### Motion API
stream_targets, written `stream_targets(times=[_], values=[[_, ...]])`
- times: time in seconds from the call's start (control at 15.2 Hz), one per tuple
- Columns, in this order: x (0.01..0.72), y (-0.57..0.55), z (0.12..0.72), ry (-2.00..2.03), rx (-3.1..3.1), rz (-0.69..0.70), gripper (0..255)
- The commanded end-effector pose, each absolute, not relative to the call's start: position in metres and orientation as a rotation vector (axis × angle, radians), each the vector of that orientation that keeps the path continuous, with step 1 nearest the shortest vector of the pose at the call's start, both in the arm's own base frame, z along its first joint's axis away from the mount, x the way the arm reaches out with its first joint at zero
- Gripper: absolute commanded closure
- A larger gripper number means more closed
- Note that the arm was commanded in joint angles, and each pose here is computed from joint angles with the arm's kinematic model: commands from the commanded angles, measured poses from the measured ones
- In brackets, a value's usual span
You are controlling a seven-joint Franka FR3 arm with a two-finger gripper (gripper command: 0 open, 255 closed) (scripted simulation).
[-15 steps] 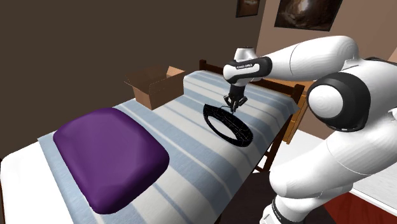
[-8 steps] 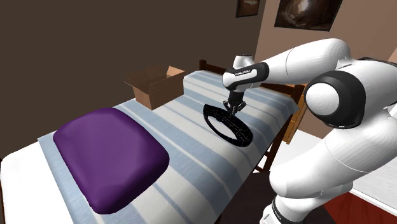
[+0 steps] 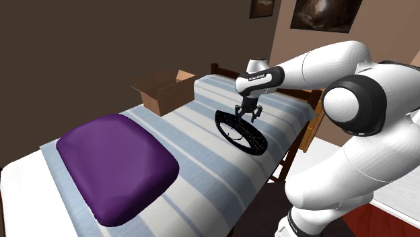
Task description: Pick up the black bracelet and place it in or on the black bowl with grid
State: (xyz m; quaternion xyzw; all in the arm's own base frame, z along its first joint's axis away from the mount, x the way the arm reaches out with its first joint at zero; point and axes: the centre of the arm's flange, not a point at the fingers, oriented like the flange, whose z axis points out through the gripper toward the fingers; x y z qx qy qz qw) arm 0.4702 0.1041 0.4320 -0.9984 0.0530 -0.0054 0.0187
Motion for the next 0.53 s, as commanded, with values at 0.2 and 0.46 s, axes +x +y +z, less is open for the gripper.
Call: stream_targets(times=[0.2, 0.46], values=[[0.47, 0.104, 0.432, 0.164, -3.1, -0.017, 0], [0.47, 0.102, 0.482, 0.164, -3.1, -0.017, 0]])
